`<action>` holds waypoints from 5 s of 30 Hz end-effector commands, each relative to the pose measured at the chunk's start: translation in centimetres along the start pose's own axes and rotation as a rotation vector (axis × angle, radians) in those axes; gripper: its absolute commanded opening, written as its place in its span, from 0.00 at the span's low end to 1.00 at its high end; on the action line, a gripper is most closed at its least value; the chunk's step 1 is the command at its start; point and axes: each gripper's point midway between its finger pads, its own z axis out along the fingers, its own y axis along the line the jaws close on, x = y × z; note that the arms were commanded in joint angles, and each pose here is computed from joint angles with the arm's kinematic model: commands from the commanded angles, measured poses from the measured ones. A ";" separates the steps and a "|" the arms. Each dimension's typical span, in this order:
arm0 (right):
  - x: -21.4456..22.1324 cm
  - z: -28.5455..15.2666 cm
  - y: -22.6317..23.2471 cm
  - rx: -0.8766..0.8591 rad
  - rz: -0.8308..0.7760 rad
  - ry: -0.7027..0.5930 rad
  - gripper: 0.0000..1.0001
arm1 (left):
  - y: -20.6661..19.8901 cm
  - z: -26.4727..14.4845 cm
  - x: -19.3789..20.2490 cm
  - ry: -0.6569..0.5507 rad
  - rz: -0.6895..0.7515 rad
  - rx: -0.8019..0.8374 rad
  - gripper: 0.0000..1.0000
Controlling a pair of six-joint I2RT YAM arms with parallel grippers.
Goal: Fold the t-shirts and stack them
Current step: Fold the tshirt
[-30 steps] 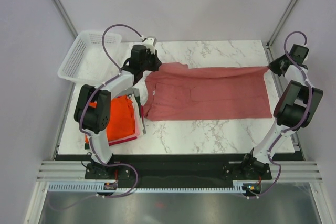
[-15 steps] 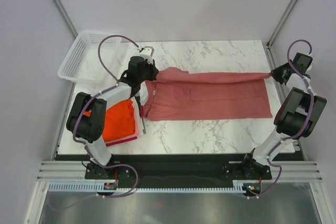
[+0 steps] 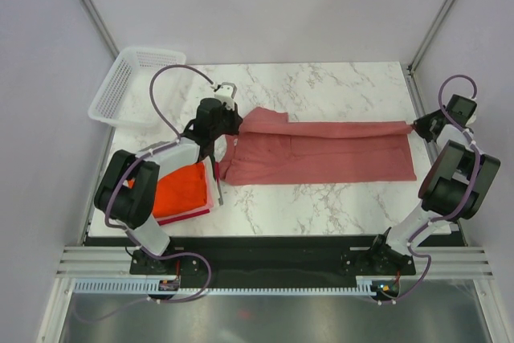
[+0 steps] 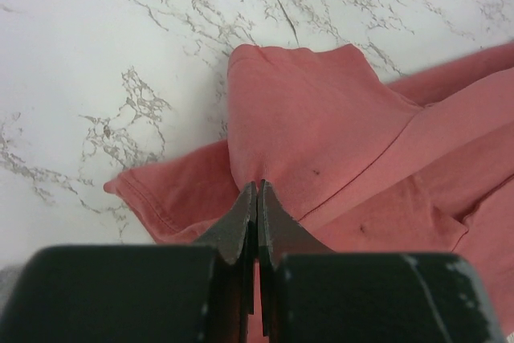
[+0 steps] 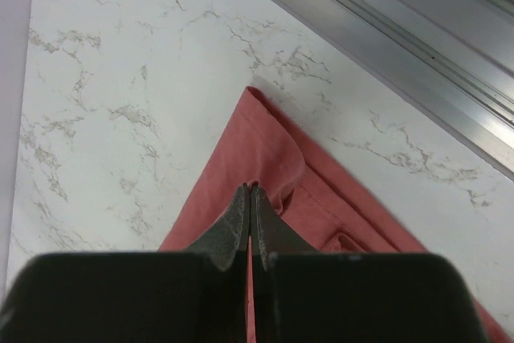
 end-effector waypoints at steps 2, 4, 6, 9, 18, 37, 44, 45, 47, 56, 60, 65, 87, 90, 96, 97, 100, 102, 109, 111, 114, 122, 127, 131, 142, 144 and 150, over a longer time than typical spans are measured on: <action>-1.5 -1.4 0.6 -0.027 0.009 -0.071 0.00 | 0.1 -1.4 -2.0 -0.081 0.017 -0.023 0.02; -1.2 -1.4 0.0 -0.011 0.019 -0.071 0.00 | -0.2 -1.6 -1.2 -0.068 0.014 -0.020 0.02; -1.3 -1.6 -0.7 0.016 0.027 -0.090 0.00 | -0.4 -1.9 -0.2 -0.051 0.012 -0.014 0.02; -1.2 -2.0 -1.4 0.036 0.041 -0.107 0.00 | -0.1 -2.4 0.7 -0.046 0.016 -0.044 0.02; -0.5 -3.0 -4.5 0.125 0.108 -0.151 0.03 | -0.9 -3.6 3.5 0.039 -0.009 -0.016 0.02; 11.5 -9.9 12.5 -0.404 -0.336 0.079 0.56 | -2.0 -5.6 -0.6 0.055 -0.158 -0.033 0.63; 23.5 -8.9 18.3 -0.558 -0.523 0.370 0.53 | -2.3 -1.0 0.8 0.211 -0.159 -0.010 0.63; 24.5 -8.7 18.8 -0.568 -0.538 0.389 0.52 | -2.3 -0.5 0.6 0.210 -0.158 -0.011 0.63; 27.6 -7.7 19.2 -0.567 -0.574 0.450 0.51 | -2.3 0.5 0.0 0.221 -0.159 -0.008 0.63; 34.8 -4.9 22.9 -0.607 -0.628 0.589 0.46 | -1.2 5.3 1.1 0.320 -0.150 -0.013 0.59; 35.9 -3.6 24.1 -0.593 -0.641 0.586 0.46 | -0.5 7.1 2.0 0.361 -0.154 -0.031 0.57; 36.3 -1.1 23.8 -0.498 -0.686 0.520 0.47 | -0.1 8.9 2.6 0.400 -0.158 -0.042 0.55; 38.0 -0.2 23.8 -0.502 -0.721 0.565 0.00 | -1.2 11.3 0.6 0.364 -0.135 0.032 0.21; 37.7 -1.1 24.1 -0.523 -0.726 0.567 0.00 | -1.2 11.0 0.6 0.364 -0.130 0.035 0.16; 37.1 -3.3 25.0 -0.581 -0.734 0.576 0.00 | -1.6 9.8 -0.4 0.332 -0.122 0.054 0.02; 36.7 -3.9 25.4 -0.594 -0.734 0.568 0.00 | -1.8 9.4 -1.2 0.309 -0.121 0.063 0.02; 36.1 -5.2 25.6 -0.619 -0.745 0.562 0.00 | -2.0 8.4 -1.5 0.294 -0.120 0.069 0.02; 36.0 -5.8 25.2 -0.623 -0.750 0.569 0.00 | -2.2 7.3 -2.2 0.269 -0.118 0.080 0.02; 35.6 -8.5 24.5 -0.667 -0.759 0.587 0.00 | -2.9 4.7 -2.5 0.261 -0.121 0.105 0.02; 35.8 -8.6 23.7 -0.662 -0.760 0.600 0.00 | -3.2 3.8 -2.1 0.265 -0.136 0.116 0.02; 35.9 -9.5 22.9 -0.673 -0.762 0.615 0.00 | -3.9 2.7 -0.9 0.273 -0.161 0.138 0.02; 36.0 -12.2 19.7 -0.690 -0.774 0.651 0.00 | -7.8 -1.7 -0.4 0.257 -0.157 0.195 0.02; 35.7 -13.9 18.0 -0.701 -0.782 0.653 0.00 | -9.2 -4.0 1.8 0.276 -0.149 0.212 0.02; 35.9 -14.4 15.8 -0.679 -0.786 0.673 0.01 | -10.5 -5.5 3.5 0.312 -0.158 0.235 0.03; 36.1 -16.3 11.5 -0.661 -0.793 0.697 0.02 | -15.3 -9.9 9.1 0.407 -0.157 0.323 0.09; 36.1 -16.8 10.6 -0.657 -0.792 0.694 0.03 | -15.8 -10.5 9.8 0.412 -0.162 0.323 0.14; 35.8 -18.1 8.3 -0.652 -0.796 0.683 0.25 | -17.6 -13.2 11.0 0.416 -0.153 0.366 0.30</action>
